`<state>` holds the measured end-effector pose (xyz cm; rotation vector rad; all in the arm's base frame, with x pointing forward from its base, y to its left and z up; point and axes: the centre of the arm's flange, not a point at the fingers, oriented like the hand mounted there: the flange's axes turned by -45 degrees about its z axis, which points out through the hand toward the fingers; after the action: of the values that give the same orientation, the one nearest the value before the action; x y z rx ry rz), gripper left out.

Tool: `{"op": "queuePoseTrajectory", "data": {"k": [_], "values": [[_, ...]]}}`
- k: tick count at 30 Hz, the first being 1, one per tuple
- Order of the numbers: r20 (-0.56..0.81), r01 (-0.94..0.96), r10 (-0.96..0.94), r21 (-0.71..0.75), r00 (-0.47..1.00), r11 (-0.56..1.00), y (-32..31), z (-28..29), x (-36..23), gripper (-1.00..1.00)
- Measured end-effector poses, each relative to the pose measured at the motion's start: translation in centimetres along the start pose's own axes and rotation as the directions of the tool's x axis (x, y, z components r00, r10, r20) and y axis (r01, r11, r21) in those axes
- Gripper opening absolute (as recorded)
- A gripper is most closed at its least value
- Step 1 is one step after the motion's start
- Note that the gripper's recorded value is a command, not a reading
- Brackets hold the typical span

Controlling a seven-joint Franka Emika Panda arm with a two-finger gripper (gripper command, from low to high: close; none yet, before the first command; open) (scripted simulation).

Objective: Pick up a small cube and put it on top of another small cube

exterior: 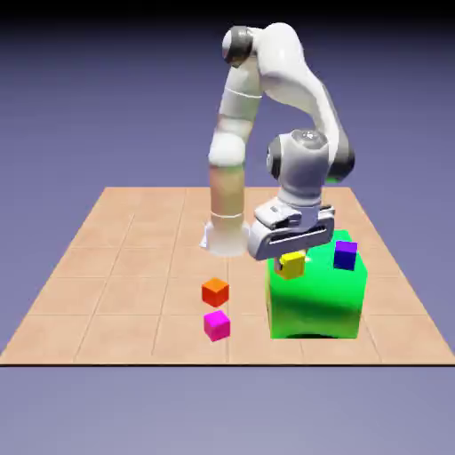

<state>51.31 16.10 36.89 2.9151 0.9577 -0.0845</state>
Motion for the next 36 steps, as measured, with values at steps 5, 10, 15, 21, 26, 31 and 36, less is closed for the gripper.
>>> {"op": "queuePoseTrajectory", "data": {"k": [5, 10, 15, 21, 26, 31, 36], "values": [[0.005, 0.22, -0.22, -0.021, 0.975, 0.975, -3.4, -2.2, 0.8, -1.0], [0.019, 0.427, -0.427, -0.037, 0.904, 0.903, -6.7, -4.2, 1.2, -1.0], [0.039, 0.612, -0.611, -0.046, 0.791, 0.789, -9.9, -6.1, 1.4, -1.0], [0.069, 0.794, -0.791, -0.046, 0.609, 0.607, -13.7, -7.9, 1.4, -1.0], [0.088, 0.874, -0.87, -0.04, 0.486, 0.484, -15.8, -8.9, 1.2, -1.0], [0.089, 0.874, -0.87, -0.041, 0.485, 0.484, -15.7, -5.6, 1.4, -1.0], [0.088, 0.874, -0.87, -0.039, 0.486, 0.484, -15.4, -2.2, 1.4, -1.0]]}}
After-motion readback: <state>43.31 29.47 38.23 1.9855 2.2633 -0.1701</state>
